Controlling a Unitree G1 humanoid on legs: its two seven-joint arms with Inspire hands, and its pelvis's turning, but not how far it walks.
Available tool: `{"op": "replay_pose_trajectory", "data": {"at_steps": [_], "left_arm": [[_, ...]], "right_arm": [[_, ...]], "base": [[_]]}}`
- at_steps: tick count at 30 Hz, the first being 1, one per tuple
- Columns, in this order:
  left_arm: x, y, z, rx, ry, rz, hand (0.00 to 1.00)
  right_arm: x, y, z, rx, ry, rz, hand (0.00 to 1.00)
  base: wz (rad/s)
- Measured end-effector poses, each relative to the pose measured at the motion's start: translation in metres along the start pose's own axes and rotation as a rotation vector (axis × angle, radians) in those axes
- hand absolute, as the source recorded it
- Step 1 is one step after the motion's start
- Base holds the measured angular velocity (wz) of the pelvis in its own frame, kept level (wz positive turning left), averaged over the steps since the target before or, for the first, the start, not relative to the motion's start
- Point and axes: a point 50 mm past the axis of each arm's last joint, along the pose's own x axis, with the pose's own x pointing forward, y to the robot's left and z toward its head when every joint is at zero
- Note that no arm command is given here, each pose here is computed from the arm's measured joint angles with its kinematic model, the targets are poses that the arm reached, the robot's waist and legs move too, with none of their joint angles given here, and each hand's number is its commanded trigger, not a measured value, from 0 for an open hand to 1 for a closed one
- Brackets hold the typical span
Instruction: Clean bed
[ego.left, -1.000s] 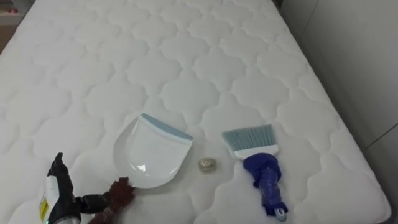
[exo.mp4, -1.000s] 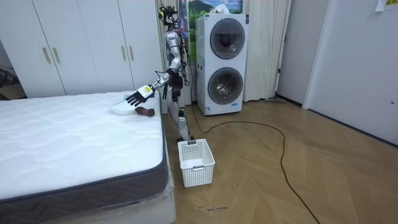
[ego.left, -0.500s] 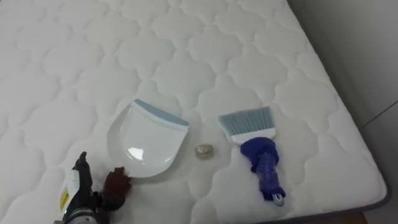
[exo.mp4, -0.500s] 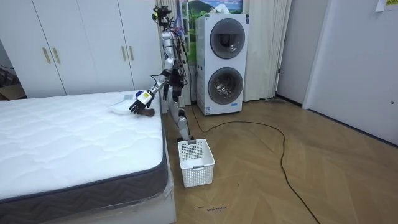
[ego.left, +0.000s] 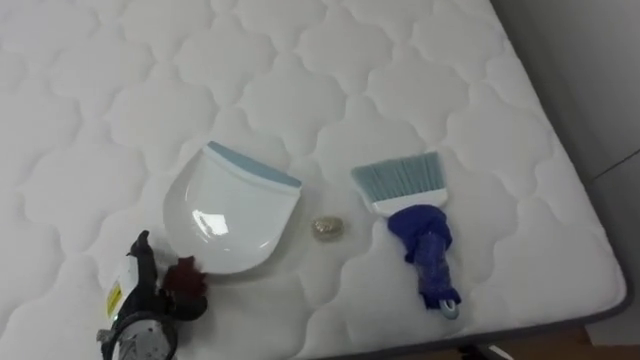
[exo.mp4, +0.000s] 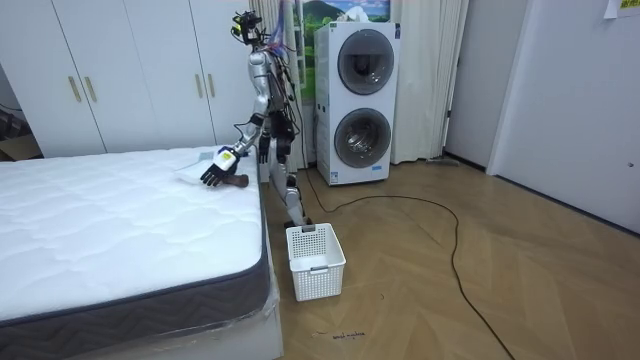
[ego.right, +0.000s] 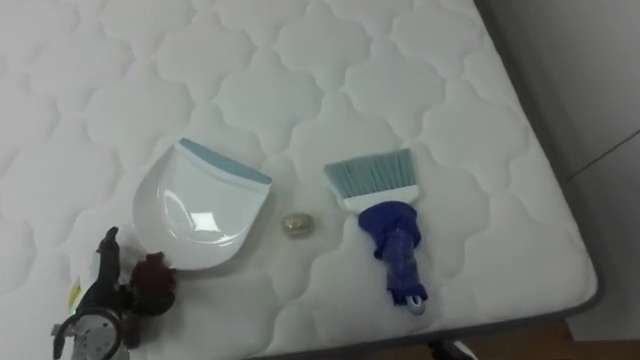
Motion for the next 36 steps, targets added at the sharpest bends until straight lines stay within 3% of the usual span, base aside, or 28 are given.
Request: {"op": "replay_pose_trajectory", "data": {"at_steps": [5, 10, 16, 22, 31, 32, 33, 34, 35, 36], "left_arm": [[0.014, -0.001, 0.031, -0.027, -0.076, -0.009, 0.0], [0.015, -0.004, 0.023, -0.046, 0.004, -0.025, 0.0], [0.024, -0.003, 0.035, -0.086, 0.019, -0.019, 0.0], [0.02, -0.008, 0.022, -0.083, 0.106, -0.067, 0.0], [0.02, -0.008, 0.021, -0.077, 0.119, -0.064, 0.0], [0.02, -0.008, 0.02, -0.077, 0.119, -0.064, 0.04], [0.021, -0.008, 0.021, -0.076, 0.119, -0.063, 0.54], [0.021, -0.008, 0.021, -0.075, 0.12, -0.062, 0.61], [0.021, -0.008, 0.021, -0.076, 0.121, -0.061, 1.0], [0.021, -0.008, 0.021, -0.075, 0.121, -0.054, 1.0]], "right_arm": [[0.0, -0.002, -0.006, 0.024, 0.032, -0.033, 0.0], [0.001, -0.017, 0.008, -0.02, 0.022, -0.083, 0.0], [0.003, -0.017, 0.021, -0.029, 0.002, -0.087, 0.0], [0.004, -0.018, 0.029, -0.008, -0.02, -0.079, 0.0], [0.004, -0.016, 0.03, 0.003, -0.025, -0.083, 0.0], [0.004, -0.016, 0.03, 0.003, -0.025, -0.084, 0.0], [0.004, -0.016, 0.031, 0.003, -0.027, -0.086, 0.0], [0.004, -0.016, 0.031, 0.003, -0.028, -0.089, 0.0], [0.004, -0.017, 0.032, 0.003, -0.03, -0.092, 0.0], [0.004, -0.017, 0.034, 0.002, -0.035, -0.095, 0.0]], "base": [[0.43], [-0.36], [-0.05], [0.03], [-0.01], [0.0], [0.0], [-0.03], [-0.05], [0.0]]}}
